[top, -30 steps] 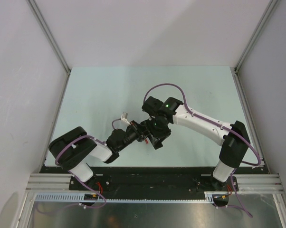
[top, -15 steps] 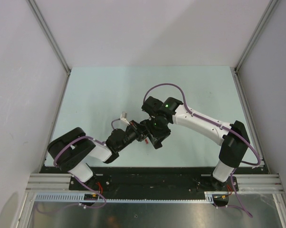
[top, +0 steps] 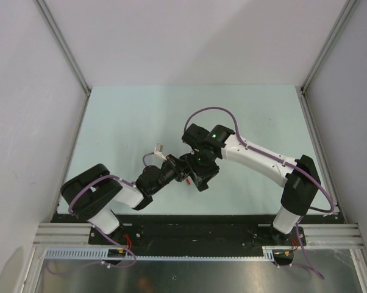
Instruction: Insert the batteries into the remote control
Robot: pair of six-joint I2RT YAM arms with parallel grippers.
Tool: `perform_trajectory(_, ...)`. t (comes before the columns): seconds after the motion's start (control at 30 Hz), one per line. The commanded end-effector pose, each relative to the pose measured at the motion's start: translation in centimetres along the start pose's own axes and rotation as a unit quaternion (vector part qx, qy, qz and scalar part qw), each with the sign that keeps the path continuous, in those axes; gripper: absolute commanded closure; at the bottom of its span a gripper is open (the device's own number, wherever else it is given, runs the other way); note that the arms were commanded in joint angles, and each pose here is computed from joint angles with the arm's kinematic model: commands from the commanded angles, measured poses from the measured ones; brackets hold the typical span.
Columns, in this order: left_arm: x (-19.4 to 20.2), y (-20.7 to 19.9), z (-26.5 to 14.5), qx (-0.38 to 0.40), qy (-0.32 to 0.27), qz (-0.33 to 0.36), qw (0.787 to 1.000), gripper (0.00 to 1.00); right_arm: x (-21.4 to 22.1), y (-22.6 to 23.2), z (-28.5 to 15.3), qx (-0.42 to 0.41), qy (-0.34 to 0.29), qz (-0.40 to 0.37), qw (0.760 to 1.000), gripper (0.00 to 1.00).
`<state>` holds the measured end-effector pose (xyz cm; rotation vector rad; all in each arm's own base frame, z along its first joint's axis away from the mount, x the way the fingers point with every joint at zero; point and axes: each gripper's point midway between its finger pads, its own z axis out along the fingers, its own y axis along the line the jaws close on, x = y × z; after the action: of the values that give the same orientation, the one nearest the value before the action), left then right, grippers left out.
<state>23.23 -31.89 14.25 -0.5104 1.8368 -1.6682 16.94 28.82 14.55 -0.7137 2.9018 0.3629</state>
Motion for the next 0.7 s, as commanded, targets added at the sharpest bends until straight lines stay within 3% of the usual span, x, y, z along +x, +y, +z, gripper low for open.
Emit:
perform_trajectory(0.0,-1.16,-11.71,-2.54,0.226,-0.023,-0.005,0.974,1.00,-0.69,0.15,0.00,-0.005,-0.001,-0.003,1.000,1.00)
perform_trajectory(0.33,-1.07,-12.39,-2.78,0.236,-0.019,-0.001,0.971,1.00,-1.12,-0.02,0.20,-0.002,-0.002,0.004,1.000,1.00)
perform_trajectory(0.67,-1.29,-11.56,-2.41,0.223,-0.024,-0.016,0.974,1.00,-1.54,0.17,-0.40,-0.005,-0.011,0.005,1.000,0.85)
